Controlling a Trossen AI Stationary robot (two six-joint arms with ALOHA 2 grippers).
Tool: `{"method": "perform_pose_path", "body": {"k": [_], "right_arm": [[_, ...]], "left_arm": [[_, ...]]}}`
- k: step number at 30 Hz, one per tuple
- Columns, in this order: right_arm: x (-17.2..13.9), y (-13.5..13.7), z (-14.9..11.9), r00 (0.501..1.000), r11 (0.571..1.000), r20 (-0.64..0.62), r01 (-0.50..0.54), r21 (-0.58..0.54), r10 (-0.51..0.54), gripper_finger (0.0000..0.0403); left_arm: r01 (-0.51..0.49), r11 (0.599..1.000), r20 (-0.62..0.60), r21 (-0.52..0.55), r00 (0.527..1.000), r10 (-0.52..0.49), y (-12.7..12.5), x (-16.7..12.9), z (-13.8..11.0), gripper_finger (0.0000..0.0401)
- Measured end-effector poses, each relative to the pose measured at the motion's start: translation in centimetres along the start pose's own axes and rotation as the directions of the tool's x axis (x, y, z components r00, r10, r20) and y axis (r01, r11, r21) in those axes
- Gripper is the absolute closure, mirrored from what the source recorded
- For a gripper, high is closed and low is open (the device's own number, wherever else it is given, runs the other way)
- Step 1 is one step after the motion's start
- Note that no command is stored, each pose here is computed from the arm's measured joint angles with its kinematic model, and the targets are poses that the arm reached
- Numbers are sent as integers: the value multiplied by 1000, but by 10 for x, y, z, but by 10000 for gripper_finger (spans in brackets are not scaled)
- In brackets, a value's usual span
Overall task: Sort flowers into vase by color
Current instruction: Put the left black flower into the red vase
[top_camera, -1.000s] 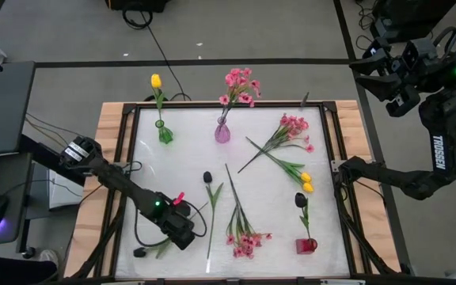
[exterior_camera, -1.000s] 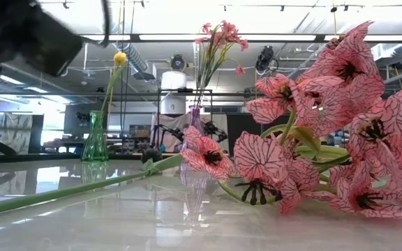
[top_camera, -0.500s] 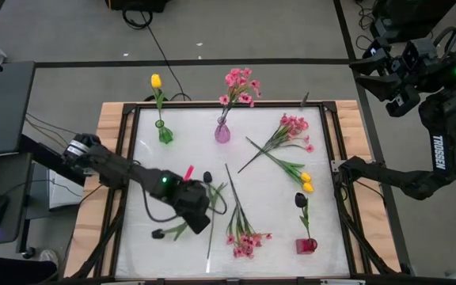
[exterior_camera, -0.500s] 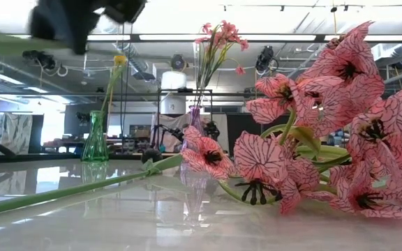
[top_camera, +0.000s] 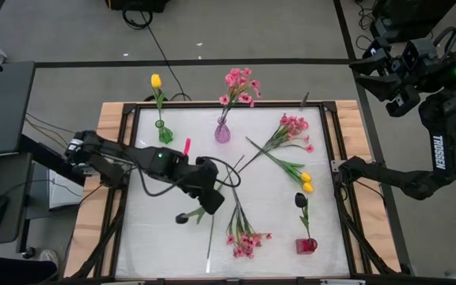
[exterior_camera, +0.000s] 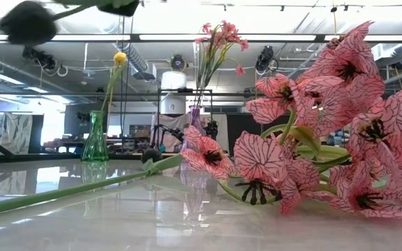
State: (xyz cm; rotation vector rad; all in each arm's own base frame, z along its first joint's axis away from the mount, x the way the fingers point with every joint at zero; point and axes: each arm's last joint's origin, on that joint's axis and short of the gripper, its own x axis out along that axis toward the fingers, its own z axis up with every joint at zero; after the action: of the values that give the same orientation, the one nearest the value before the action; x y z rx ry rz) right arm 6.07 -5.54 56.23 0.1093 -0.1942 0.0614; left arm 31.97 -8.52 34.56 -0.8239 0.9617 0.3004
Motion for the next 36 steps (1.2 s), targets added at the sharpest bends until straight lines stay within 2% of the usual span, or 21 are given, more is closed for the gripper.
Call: {"method": "perform_pose_path", "body": {"k": [7, 12, 17, 28, 36], "right_arm": [[0, 0, 0, 1000, 1000, 0, 0, 0, 0, 207], [0, 0, 0, 1000, 1000, 0, 0, 0, 0, 207], [0, 0, 0, 1000, 1000, 1, 1, -1, -1, 207], [0, 0, 0, 1000, 1000, 3, 2, -4, -2, 207], [0, -1, 2, 998, 999, 36, 48, 25, -49, 207]], "left_arm": [[153, 985, 172, 78, 971, -164, -23, -22, 17, 385], [228, 965, 313, 131, 914, -258, -36, -34, 30, 385], [285, 946, 384, 154, 865, -323, -40, -37, 40, 385], [310, 932, 487, 188, 795, -363, -38, -44, 61, 385], [292, 895, 578, 336, 687, -441, -41, -54, 78, 385]]}}
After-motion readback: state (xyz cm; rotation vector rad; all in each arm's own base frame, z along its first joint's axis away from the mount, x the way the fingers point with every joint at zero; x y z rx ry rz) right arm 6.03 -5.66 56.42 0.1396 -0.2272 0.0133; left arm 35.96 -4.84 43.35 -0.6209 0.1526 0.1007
